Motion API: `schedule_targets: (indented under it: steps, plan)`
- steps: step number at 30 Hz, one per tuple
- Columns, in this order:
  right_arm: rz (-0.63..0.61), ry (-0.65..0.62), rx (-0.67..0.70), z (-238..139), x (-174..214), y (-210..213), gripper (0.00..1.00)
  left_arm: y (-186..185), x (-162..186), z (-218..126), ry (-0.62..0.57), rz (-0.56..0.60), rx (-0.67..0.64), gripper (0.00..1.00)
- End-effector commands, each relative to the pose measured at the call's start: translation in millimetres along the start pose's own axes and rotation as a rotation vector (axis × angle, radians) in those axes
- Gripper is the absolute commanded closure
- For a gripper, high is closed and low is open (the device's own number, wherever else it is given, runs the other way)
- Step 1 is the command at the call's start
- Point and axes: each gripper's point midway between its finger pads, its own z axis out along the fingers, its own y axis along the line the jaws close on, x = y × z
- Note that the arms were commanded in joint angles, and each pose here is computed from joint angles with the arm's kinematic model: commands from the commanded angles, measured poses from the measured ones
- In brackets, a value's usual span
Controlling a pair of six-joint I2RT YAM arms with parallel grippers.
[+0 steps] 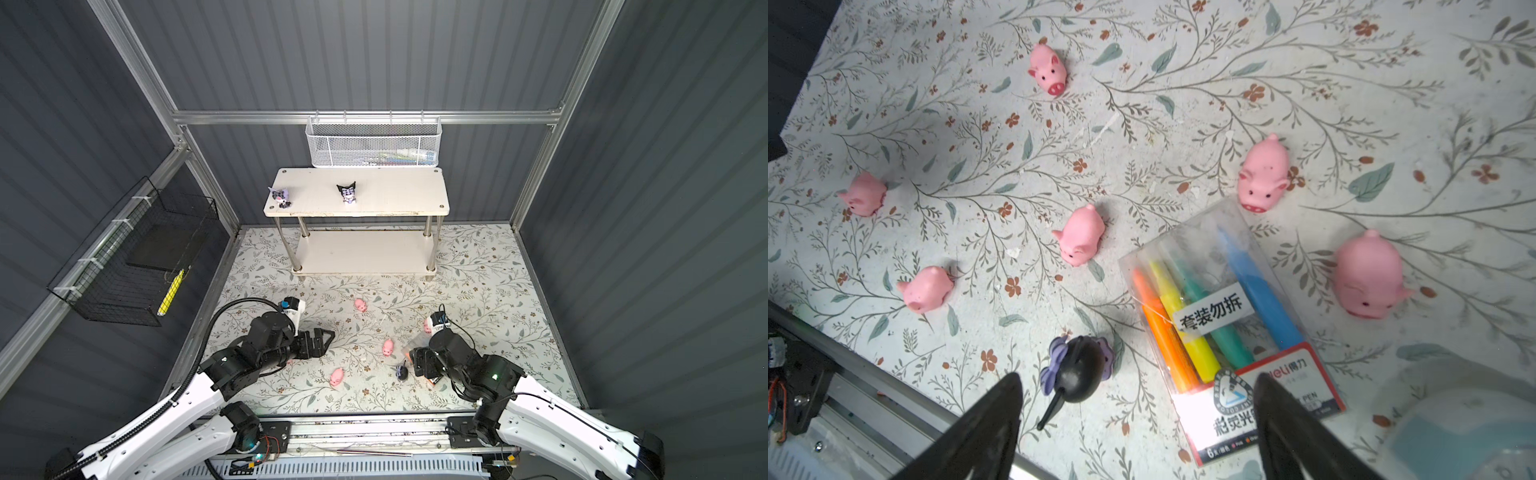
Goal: Place and organize the plastic toys onto the shelf
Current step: 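Lower the right gripper over the black figurine beside the highlighter pack and close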
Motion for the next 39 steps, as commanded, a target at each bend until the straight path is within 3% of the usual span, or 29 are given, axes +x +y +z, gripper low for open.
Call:
schedule_targets:
  steps: [1, 15, 27, 33, 39]
  plan:
    - [0.030, 0.021, -0.019, 4, 12, 1, 0.15, -7, 3, 11, -0.007, 0.043, -0.013, 0.01]
    - [0.032, 0.081, -0.050, 22, 44, 34, 0.33, 0, 11, 13, -0.003, 0.052, -0.045, 0.02]
    - [0.081, 0.139, 0.054, 35, 44, 44, 0.35, 5, 10, 7, -0.030, 0.064, -0.057, 0.03]
    - [0.088, 0.185, 0.094, 43, 46, 51, 0.45, 7, 9, 2, -0.035, 0.082, -0.068, 0.03]
    - [0.082, 0.234, 0.161, 52, 53, 49, 0.48, 9, 10, 0, -0.036, 0.091, -0.074, 0.03]
